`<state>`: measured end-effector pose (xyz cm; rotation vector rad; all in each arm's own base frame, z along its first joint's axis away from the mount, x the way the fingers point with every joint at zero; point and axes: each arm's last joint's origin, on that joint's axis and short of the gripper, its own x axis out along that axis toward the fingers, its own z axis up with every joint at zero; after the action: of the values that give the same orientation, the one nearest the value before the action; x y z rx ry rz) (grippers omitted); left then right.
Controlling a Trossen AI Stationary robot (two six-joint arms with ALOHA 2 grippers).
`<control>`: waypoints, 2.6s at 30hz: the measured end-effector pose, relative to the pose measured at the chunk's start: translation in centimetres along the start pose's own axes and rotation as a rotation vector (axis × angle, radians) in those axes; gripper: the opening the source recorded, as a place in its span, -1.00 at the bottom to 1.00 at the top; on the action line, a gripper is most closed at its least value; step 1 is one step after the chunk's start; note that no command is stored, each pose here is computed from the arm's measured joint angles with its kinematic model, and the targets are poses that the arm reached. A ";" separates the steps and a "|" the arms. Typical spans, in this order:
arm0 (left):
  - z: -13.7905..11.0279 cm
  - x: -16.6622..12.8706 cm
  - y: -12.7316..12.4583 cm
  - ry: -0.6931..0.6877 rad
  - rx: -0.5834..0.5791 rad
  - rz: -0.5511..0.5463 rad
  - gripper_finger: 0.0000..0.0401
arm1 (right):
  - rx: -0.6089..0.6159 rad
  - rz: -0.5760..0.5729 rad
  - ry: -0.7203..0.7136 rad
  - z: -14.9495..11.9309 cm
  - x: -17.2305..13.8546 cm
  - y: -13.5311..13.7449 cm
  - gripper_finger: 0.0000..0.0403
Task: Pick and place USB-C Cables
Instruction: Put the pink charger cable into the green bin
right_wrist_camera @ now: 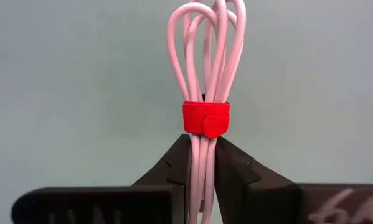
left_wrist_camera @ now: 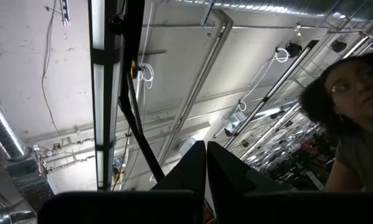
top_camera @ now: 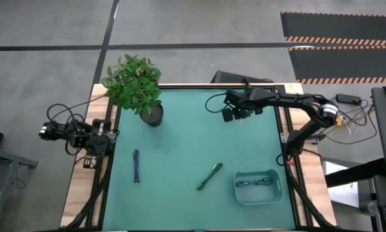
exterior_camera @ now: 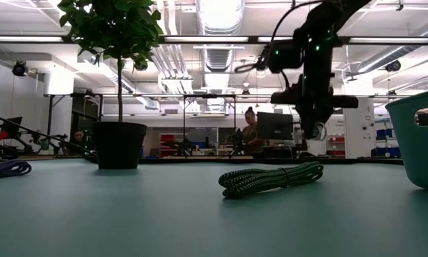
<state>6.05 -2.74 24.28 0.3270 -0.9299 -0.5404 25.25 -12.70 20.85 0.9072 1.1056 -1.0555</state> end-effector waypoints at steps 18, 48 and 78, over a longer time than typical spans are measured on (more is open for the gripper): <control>0.1 0.0 0.0 -0.006 0.027 0.002 -1.00 | -0.381 0.314 -0.038 -7.1 -7.3 2.3 -0.82; 0.2 0.0 0.1 -0.018 0.033 0.005 -1.00 | -1.406 0.641 0.152 -21.6 -11.0 3.8 -0.85; 0.2 0.0 0.0 -0.017 0.032 0.004 -1.00 | -1.497 0.105 0.191 -28.8 -7.3 2.1 -0.85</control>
<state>5.92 -2.71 24.41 0.3494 -0.9563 -0.5254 19.50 16.48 21.72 -0.1707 1.5546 0.1270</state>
